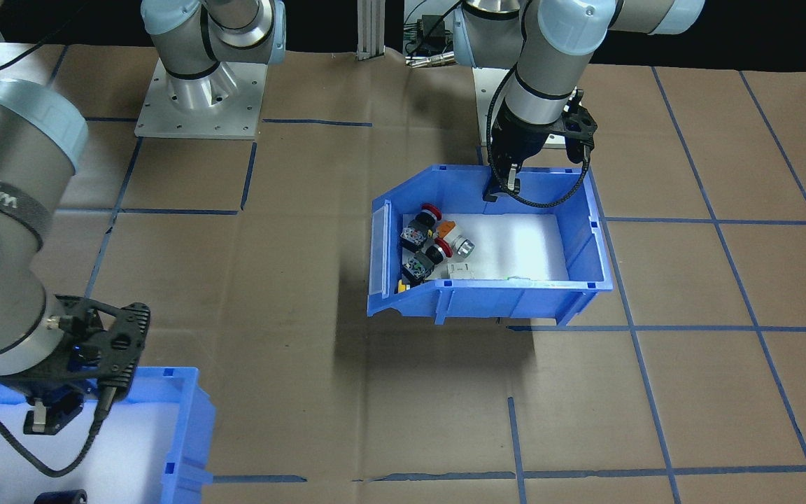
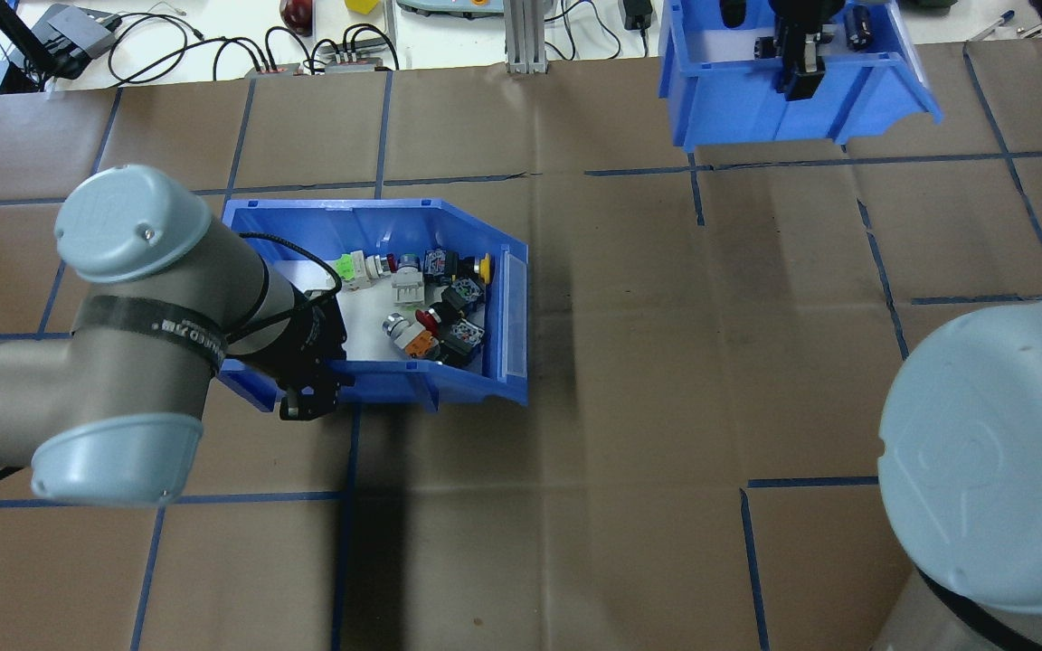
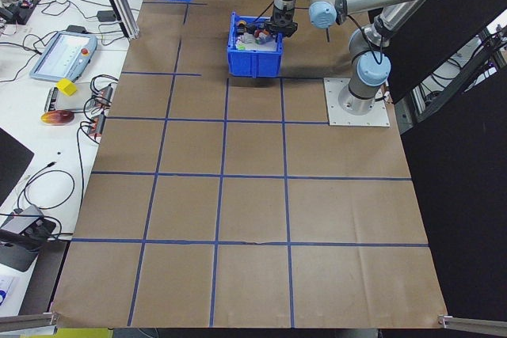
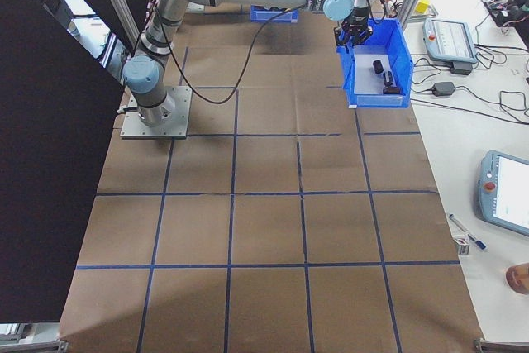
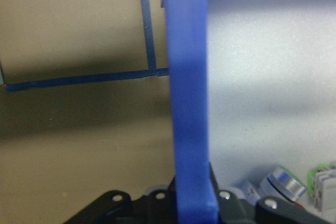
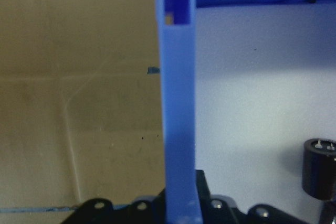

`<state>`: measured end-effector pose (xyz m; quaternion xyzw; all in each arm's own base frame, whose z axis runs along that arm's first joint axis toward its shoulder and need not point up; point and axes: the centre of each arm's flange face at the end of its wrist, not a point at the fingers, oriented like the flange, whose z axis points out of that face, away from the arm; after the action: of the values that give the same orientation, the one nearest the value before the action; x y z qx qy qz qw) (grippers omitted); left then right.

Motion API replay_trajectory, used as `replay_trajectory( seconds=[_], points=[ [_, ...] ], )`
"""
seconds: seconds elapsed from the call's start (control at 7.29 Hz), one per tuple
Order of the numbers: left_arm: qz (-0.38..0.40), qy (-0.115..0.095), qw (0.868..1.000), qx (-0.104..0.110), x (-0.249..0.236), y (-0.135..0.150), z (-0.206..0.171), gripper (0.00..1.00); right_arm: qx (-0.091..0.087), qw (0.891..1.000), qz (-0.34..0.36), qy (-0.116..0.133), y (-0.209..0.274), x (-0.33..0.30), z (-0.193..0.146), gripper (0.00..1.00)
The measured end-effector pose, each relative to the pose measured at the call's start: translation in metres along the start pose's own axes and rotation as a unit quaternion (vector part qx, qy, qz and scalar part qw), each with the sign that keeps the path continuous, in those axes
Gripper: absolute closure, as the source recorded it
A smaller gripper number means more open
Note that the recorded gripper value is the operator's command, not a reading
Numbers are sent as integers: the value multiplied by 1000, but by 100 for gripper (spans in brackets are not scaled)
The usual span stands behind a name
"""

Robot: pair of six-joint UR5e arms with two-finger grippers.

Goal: Place button box in front

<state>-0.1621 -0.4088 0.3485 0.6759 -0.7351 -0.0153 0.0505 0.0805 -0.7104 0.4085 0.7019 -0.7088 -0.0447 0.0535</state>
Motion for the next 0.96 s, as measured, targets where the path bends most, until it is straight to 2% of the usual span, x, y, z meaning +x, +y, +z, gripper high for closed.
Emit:
replay_trajectory(
  seconds=[0.27, 0.55, 0.96],
  points=[
    [1, 3, 1000, -13, 61, 3, 12, 100, 4, 1000, -16, -21, 51, -33, 3, 97],
    [7, 6, 999, -41, 116, 13, 29, 100, 11, 999, -24, -38, 90, -80, 8, 97],
    [28, 0, 998, -55, 173, 61, 67, 100, 26, 998, -19, -57, 122, -132, 22, 97]
  ],
)
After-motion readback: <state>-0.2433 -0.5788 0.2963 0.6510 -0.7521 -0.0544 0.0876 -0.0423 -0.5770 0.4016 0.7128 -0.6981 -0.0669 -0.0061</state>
